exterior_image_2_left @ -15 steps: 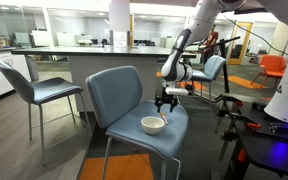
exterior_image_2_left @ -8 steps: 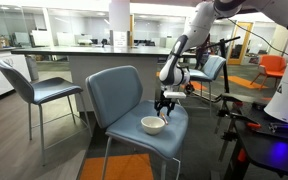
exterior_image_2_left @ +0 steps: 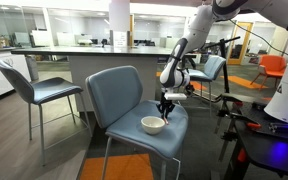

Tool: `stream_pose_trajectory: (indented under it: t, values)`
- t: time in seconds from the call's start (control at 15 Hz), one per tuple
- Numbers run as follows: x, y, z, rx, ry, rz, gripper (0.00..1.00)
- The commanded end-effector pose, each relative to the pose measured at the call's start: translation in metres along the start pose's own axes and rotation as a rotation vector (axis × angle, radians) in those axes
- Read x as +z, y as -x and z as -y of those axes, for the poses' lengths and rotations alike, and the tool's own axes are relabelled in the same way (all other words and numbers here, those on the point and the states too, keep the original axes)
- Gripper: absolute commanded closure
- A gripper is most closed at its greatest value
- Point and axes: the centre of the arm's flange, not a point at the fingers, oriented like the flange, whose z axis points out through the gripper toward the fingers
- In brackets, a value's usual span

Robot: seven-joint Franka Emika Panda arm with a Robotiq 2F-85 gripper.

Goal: Pick up the pen from the chair and put it in the bowl.

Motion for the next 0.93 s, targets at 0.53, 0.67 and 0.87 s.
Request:
stream_pose_trajectory:
  t: [0.53, 0.67, 0.87]
  values:
    - [-0.061, 0.049, 0.031, -0.101, 0.048, -0.017, 0.97]
    - [-0.079, 0.062, 0.036, -0.136, 0.053, -0.036, 0.97]
    - [-0.103, 0.08, 0.051, -0.194, 0.035, -0.076, 0.97]
